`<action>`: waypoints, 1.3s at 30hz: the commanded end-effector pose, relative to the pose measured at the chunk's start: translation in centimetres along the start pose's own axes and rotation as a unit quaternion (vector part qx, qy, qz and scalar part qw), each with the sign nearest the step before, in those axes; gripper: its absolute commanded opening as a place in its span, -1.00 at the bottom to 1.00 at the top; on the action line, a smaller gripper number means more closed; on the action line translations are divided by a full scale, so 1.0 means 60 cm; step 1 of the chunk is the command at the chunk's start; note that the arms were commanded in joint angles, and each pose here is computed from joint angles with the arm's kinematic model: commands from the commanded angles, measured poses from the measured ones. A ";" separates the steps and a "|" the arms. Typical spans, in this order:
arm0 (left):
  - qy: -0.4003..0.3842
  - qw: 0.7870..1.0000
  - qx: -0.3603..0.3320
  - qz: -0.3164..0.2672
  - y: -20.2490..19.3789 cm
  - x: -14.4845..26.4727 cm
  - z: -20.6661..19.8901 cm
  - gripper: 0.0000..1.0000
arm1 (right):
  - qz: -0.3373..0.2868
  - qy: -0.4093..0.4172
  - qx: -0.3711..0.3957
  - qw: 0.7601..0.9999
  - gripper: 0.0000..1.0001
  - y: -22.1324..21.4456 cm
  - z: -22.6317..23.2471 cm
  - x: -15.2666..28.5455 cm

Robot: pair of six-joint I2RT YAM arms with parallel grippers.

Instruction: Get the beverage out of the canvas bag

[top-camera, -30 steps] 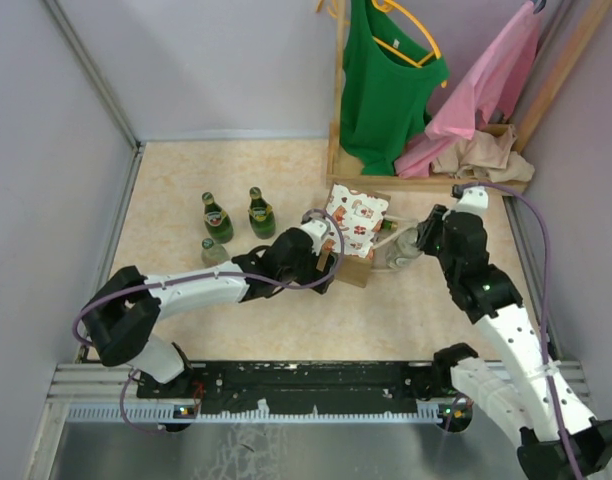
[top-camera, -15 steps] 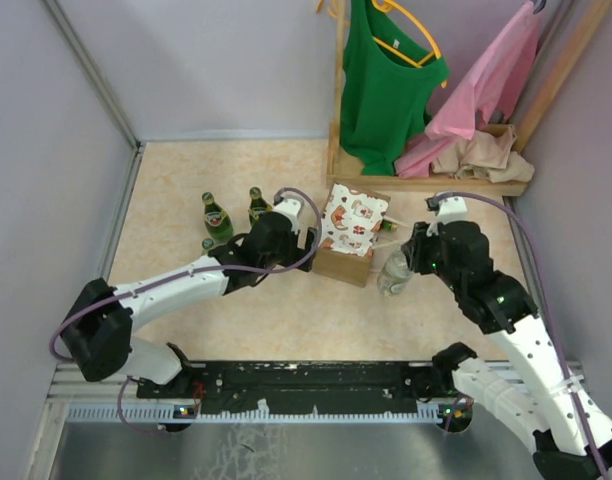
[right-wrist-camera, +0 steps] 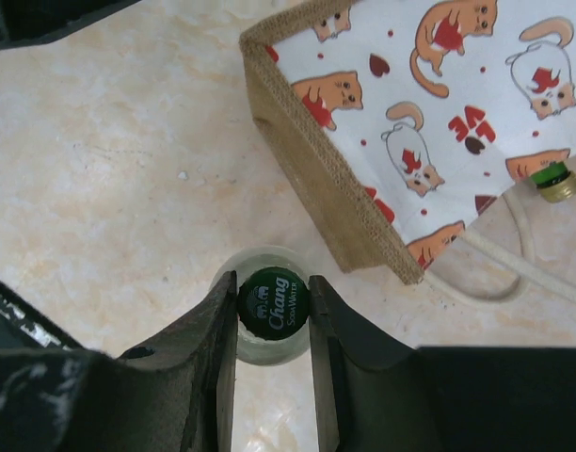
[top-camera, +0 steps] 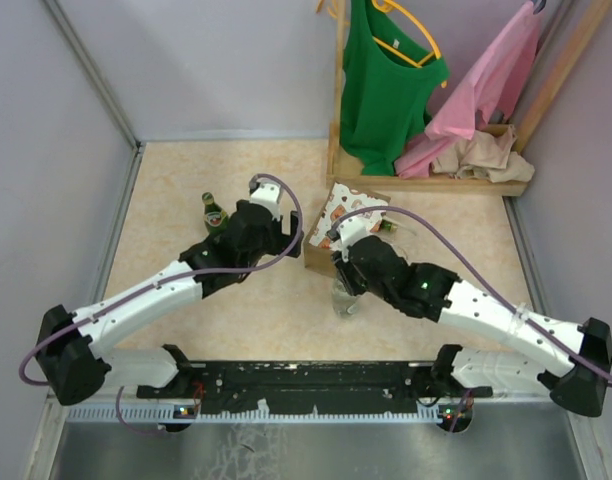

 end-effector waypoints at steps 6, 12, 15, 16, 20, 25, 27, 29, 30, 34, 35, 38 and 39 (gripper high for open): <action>0.077 0.995 0.032 -0.046 0.056 0.075 0.048 0.99 | -0.199 -0.048 -0.014 0.979 -1.00 0.204 -0.019 -0.029; 0.136 0.987 0.052 -0.062 0.051 0.121 0.101 0.99 | -0.237 -0.012 0.002 0.972 -1.00 0.260 0.013 -0.073; 0.139 0.986 0.060 -0.070 0.051 0.134 0.110 0.99 | -0.256 -0.015 0.001 0.967 -1.00 0.282 0.020 -0.095; 0.142 0.986 0.060 -0.070 0.050 0.136 0.113 0.99 | -0.261 -0.015 0.000 0.965 -1.00 0.288 0.022 -0.104; 0.147 0.985 0.058 -0.065 0.043 0.137 0.118 0.99 | -0.281 -0.016 -0.006 0.960 -1.00 0.309 0.032 -0.133; 0.152 0.985 0.056 -0.058 0.033 0.133 0.122 0.99 | -0.289 -0.016 -0.005 0.957 -1.00 0.326 0.044 -0.168; 0.154 0.985 0.056 -0.057 0.029 0.132 0.124 0.99 | -0.291 -0.016 -0.005 0.956 -1.00 0.334 0.048 -0.179; 0.152 0.985 0.057 -0.055 0.026 0.130 0.124 0.99 | -0.293 -0.015 -0.004 0.956 -1.00 0.339 0.052 -0.190; 0.152 0.985 0.057 -0.054 0.025 0.130 0.124 0.99 | -0.292 -0.017 -0.004 0.956 -1.00 0.342 0.052 -0.193; 0.151 0.985 0.061 -0.050 0.017 0.129 0.126 0.99 | -0.277 -0.021 -0.008 0.961 -0.51 0.335 0.055 -0.208; 0.149 0.986 0.062 -0.050 0.017 0.130 0.126 0.99 | -0.277 -0.022 -0.011 0.960 -0.26 0.333 0.054 -0.207; 0.149 0.985 0.063 -0.051 0.016 0.132 0.128 0.99 | -0.276 -0.034 -0.016 0.961 0.27 0.327 0.045 -0.201; 0.149 0.985 0.063 -0.051 0.016 0.132 0.128 0.99 | -0.277 -0.040 -0.017 0.960 0.36 0.328 0.040 -0.196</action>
Point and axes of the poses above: each gripper's point midway between its finger pads, its own x axis back along the fingers, its own z axis along the line the jaws close on, y = z × x, the point moved 3 cm from there along x, back along the fingers, and after that the axes turned 13 degrees about x, right-handed, at the moved point
